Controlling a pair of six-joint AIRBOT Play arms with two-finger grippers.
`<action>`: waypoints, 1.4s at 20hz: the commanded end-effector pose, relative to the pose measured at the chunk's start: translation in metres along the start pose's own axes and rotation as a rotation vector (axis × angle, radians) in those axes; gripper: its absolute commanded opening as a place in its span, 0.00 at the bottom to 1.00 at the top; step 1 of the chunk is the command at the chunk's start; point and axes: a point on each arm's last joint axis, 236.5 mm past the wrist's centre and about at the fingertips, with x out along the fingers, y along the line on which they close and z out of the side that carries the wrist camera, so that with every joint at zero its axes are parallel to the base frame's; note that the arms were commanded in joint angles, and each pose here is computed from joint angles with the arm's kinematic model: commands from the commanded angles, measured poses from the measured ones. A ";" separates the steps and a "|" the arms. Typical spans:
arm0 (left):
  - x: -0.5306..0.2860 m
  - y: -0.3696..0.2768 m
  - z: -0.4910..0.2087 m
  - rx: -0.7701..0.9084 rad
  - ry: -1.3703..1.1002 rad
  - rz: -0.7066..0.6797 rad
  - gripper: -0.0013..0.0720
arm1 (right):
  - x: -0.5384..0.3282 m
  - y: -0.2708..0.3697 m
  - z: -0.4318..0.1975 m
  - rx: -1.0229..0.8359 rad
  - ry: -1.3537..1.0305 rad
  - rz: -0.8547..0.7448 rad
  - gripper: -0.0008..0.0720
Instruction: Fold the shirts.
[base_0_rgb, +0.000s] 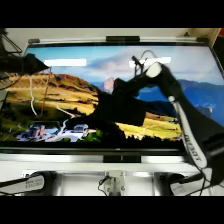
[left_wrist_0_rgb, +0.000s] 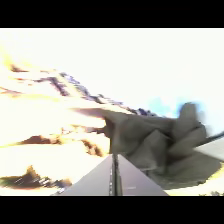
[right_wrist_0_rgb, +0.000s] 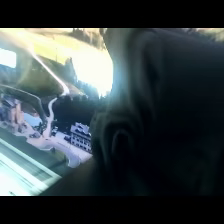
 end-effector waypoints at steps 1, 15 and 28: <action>-0.049 0.004 -0.005 0.017 -0.024 0.048 0.06 | 0.053 -0.003 -0.007 0.071 0.041 0.043 0.94; -0.052 -0.002 -0.013 0.035 0.003 0.039 0.06 | -0.040 -0.208 -0.070 0.305 0.223 -0.297 0.94; -0.038 -0.027 -0.021 0.109 0.045 -0.007 0.06 | -0.158 -0.148 0.039 0.042 -0.130 -0.139 0.10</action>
